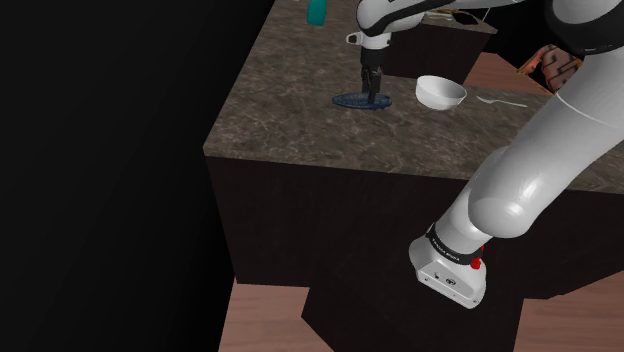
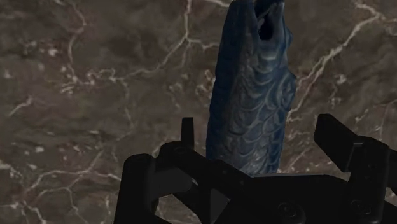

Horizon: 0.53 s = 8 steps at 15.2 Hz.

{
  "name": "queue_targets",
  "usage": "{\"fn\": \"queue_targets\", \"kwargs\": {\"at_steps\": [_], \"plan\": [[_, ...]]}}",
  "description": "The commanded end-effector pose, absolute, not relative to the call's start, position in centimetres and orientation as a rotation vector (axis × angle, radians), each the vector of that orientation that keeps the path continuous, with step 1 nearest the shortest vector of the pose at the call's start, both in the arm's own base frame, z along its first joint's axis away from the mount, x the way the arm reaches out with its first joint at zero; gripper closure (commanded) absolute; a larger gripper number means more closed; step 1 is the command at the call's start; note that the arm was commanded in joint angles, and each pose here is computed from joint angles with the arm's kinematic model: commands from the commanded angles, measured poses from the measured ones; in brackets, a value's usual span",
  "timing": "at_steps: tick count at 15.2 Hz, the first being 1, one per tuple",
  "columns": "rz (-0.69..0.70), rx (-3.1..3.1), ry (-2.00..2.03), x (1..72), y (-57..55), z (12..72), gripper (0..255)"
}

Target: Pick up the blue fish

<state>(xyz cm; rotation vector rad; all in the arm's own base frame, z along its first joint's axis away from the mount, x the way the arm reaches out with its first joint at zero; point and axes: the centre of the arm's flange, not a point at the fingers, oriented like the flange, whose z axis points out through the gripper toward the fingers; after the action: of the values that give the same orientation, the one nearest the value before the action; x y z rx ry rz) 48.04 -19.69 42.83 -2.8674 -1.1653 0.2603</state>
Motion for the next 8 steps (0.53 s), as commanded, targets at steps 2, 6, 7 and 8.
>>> {"fn": "queue_targets", "kwargs": {"at_steps": [2, 6, 7, 8], "plan": [[0.260, -2.867, -1.166, 48.06, -19.62, 41.43, 0], [0.260, -2.867, -1.166, 48.05, -19.68, 41.50, 255], [0.260, -2.867, -1.166, 48.05, -19.68, 41.50, 255], [0.260, -2.867, -1.166, 48.05, -19.68, 41.50, 255]]}}
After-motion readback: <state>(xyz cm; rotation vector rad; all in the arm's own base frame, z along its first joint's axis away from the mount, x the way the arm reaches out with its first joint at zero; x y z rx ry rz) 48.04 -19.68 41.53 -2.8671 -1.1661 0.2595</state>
